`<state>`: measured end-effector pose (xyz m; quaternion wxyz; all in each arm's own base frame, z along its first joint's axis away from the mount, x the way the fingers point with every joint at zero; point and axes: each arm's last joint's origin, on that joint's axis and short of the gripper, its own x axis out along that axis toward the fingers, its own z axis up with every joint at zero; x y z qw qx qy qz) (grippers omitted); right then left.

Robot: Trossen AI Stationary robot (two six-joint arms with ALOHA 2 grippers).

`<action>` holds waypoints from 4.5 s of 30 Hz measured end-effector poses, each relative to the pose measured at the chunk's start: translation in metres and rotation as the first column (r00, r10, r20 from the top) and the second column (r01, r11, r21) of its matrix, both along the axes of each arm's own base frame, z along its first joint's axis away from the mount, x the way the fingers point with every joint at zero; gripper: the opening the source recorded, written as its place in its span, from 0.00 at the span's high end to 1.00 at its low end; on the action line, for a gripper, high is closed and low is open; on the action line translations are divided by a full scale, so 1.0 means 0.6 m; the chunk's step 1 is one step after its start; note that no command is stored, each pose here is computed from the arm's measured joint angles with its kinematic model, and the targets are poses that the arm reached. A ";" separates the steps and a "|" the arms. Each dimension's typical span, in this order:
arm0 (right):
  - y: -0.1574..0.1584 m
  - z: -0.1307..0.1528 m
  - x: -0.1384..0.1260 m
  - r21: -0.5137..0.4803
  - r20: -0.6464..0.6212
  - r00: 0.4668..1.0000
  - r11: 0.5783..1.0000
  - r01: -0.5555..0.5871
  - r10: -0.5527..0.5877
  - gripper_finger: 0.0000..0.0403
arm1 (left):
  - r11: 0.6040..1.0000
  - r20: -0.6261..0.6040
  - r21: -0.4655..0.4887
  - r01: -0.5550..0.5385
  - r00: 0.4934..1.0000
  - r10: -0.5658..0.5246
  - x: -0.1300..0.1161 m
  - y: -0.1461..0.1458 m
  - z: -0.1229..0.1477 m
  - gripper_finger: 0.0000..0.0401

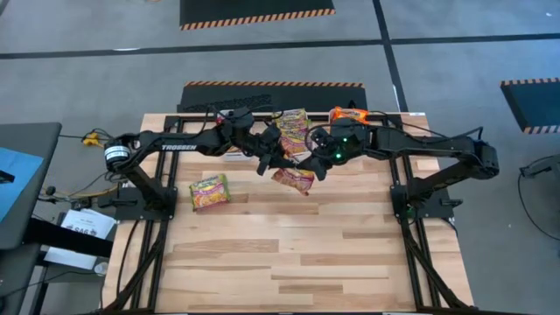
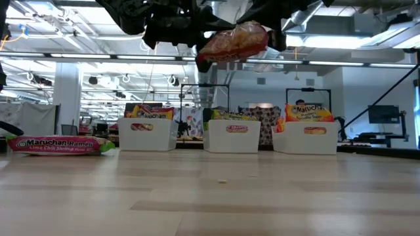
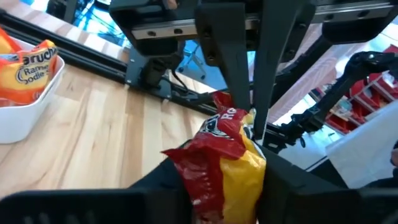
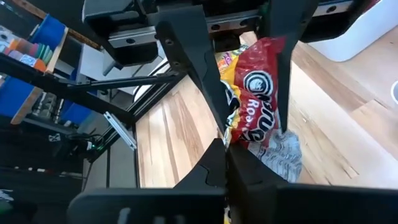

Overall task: Sort Maruchan noodles
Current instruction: Put the red noodle pack into the left white bin

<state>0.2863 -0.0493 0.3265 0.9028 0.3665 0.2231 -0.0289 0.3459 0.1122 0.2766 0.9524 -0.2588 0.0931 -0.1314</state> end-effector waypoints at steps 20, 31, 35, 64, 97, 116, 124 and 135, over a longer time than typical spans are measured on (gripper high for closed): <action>-0.032 0.039 -0.028 -0.011 0.127 0.992 1.000 0.012 -0.011 0.53 | 1.000 -0.027 0.003 -0.028 0.999 0.028 -0.035 0.026 0.022 0.90; -0.079 0.077 -0.080 -0.100 0.242 0.966 0.988 0.116 -0.089 0.50 | 0.929 -0.155 0.145 -0.341 0.919 0.361 -0.155 0.059 0.083 0.89; -0.093 0.076 -0.085 -0.136 0.242 0.964 0.980 0.142 -0.107 0.50 | 0.835 -0.203 0.199 -0.514 0.812 0.548 -0.197 0.039 0.097 0.89; -0.134 0.061 -0.103 -0.237 0.177 0.972 0.952 0.195 -0.155 0.50 | 0.376 -0.171 0.342 -0.861 0.336 0.926 -0.280 -0.020 -0.073 0.89; -0.133 0.061 -0.102 -0.238 0.175 0.972 0.951 0.198 -0.158 0.50 | 0.510 -0.262 0.383 -0.770 0.439 0.859 -0.270 0.062 -0.124 0.73; -0.132 0.055 -0.104 -0.226 0.143 0.977 0.955 0.190 -0.161 0.50 | 0.546 -0.241 0.235 -0.804 0.496 0.834 -0.262 0.090 -0.058 0.55; -0.132 0.053 -0.104 -0.223 0.129 0.978 0.957 0.187 -0.161 0.50 | 0.707 -0.380 0.116 -0.698 0.626 0.680 -0.261 0.071 0.018 0.55; -0.132 0.053 -0.104 -0.244 0.129 0.980 0.953 0.180 -0.152 0.50 | 0.714 -0.661 0.120 -0.689 0.481 0.576 -0.261 0.031 0.013 0.55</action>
